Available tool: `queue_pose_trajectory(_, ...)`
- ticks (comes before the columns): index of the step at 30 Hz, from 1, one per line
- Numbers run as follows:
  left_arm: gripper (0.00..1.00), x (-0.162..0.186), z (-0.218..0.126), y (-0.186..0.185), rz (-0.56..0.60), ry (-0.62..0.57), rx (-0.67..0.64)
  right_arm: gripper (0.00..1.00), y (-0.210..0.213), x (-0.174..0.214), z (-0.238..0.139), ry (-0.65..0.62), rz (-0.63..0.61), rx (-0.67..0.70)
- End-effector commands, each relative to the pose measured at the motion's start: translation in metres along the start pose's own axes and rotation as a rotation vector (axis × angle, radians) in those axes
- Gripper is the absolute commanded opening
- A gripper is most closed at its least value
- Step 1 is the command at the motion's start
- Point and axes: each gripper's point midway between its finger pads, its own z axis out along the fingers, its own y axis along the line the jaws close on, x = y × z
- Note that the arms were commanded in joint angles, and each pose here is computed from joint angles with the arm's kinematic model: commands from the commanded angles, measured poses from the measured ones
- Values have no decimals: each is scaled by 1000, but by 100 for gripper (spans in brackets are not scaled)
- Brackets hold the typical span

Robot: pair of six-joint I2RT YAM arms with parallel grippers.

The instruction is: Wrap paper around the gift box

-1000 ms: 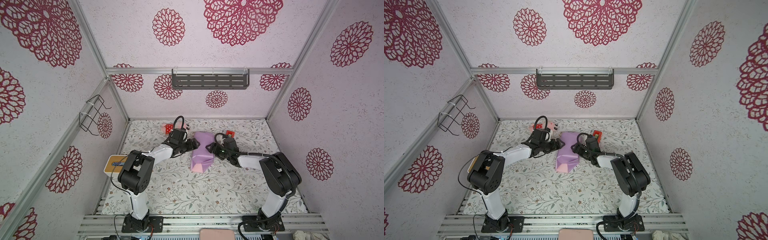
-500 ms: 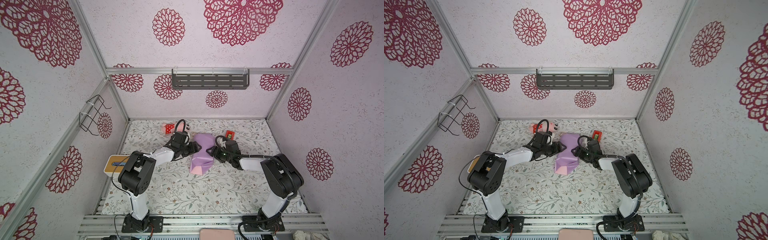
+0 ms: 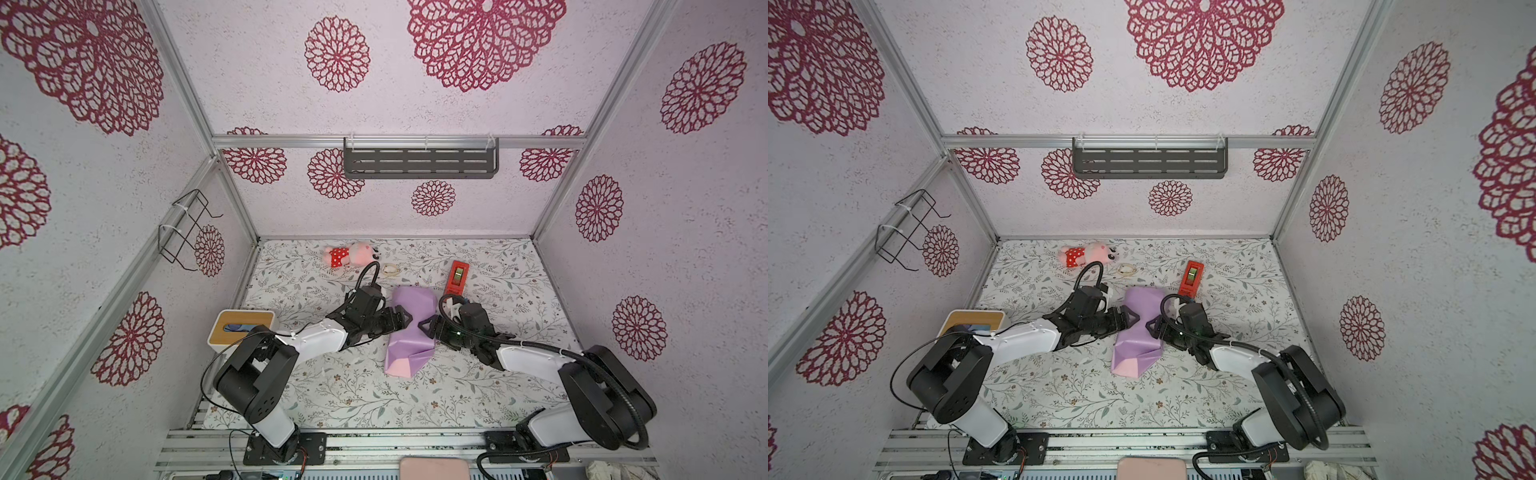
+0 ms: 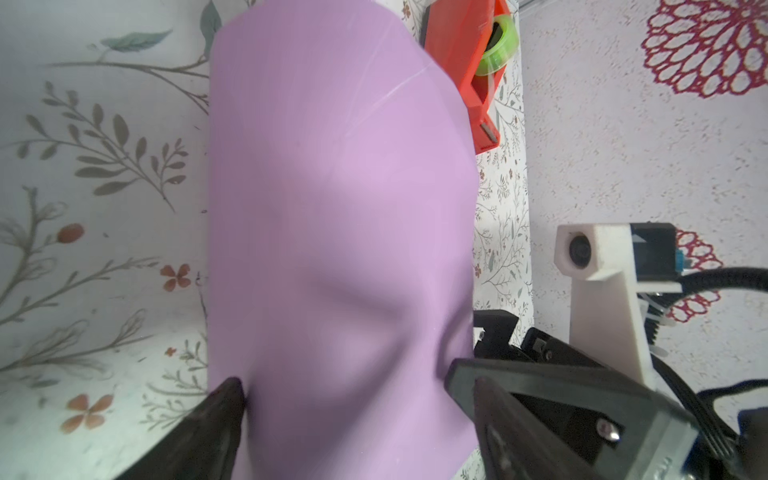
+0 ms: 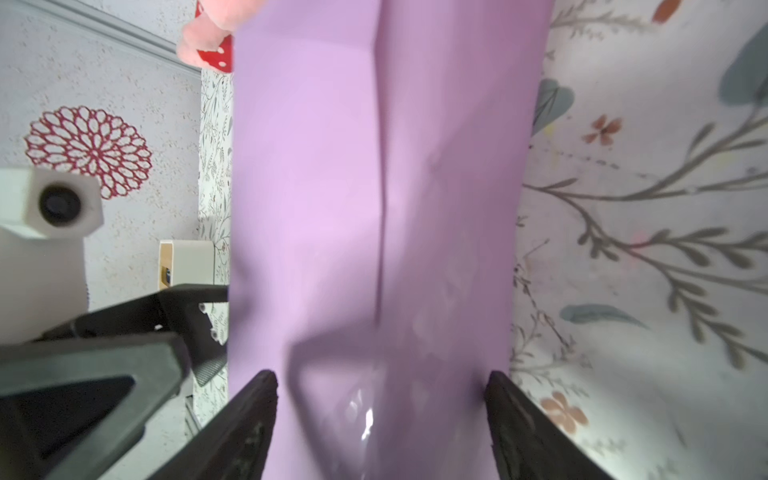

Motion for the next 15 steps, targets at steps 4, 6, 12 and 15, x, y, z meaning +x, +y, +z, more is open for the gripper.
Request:
queue_pose_trajectory(4,91,-5,-54,31,132,-139,-141,79,4,-34,-53,-117,-338,237)
queue_pose_trajectory(6,89,10,-65,41,146,-135,-132,74,24,-24,-55,-89,-451,212)
queue_pose_trajectory(12,75,46,-77,61,193,-88,-105,54,63,14,-27,108,-600,106)
queue_pose_trajectory(15,63,56,-73,64,218,-62,-99,45,66,15,-18,129,-614,101)
